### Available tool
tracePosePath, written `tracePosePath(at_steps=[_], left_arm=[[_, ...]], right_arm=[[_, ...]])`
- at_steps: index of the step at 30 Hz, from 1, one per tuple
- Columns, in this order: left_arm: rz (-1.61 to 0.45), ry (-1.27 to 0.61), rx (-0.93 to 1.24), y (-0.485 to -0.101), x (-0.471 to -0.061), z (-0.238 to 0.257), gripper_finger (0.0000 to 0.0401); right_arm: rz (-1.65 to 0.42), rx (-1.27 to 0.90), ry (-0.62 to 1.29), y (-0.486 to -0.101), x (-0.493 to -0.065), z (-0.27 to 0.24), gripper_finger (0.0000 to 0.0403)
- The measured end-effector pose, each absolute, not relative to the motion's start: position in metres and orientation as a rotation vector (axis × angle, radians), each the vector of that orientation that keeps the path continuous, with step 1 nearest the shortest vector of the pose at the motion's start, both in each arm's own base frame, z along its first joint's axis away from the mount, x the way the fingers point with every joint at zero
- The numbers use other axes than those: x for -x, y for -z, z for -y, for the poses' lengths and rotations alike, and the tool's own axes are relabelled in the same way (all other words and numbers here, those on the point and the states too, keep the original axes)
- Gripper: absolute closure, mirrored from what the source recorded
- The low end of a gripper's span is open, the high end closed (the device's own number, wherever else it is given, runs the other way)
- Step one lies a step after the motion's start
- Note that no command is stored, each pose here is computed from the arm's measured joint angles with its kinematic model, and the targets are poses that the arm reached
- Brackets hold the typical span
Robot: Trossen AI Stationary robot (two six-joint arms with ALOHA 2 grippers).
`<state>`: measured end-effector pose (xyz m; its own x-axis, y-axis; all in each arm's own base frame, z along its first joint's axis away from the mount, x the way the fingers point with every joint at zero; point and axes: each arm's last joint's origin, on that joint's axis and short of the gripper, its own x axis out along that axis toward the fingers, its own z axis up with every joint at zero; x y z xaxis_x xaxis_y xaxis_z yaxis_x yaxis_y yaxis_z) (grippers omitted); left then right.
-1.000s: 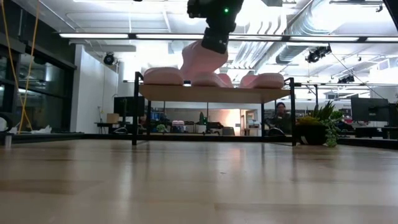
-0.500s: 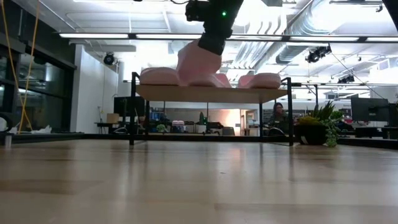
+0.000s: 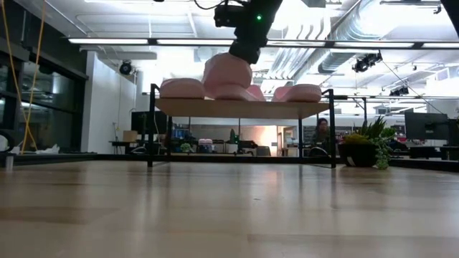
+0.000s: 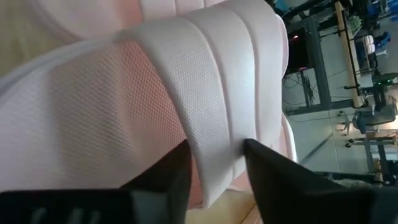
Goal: Pick and place slides into the shelf
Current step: Put the pink slipper on the shelf, then adjust the pink slippers on the shelf
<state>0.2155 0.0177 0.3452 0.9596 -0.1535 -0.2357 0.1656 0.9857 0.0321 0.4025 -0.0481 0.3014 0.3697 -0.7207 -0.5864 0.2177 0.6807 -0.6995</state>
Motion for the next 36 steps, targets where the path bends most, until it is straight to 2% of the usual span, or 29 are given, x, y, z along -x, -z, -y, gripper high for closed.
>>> tracePosePath(at_steps=[5, 9, 27, 36], left_arm=[[-0.235, 0.162, -0.051, -0.345, -0.215, -0.018, 0.0377], [-0.235, 0.162, -0.051, -0.345, -0.215, -0.018, 0.0377], [-0.238, 0.162, -0.050, -0.345, -0.216, -0.018, 0.0377], [-0.237, 0.162, -0.050, -0.345, -0.216, -0.018, 0.0377]], right_arm=[[-1.030, 0.618, 0.650, -0.302, -0.403, 0.041, 0.0216], [-1.029, 0.661, 0.701, -0.304, -0.401, 0.035, 0.0200], [-1.004, 0.549, 0.738, -0.346, -0.355, 0.022, 0.0196], [-1.045, 0.464, 0.614, -0.348, -0.352, 0.055, 0.0196]])
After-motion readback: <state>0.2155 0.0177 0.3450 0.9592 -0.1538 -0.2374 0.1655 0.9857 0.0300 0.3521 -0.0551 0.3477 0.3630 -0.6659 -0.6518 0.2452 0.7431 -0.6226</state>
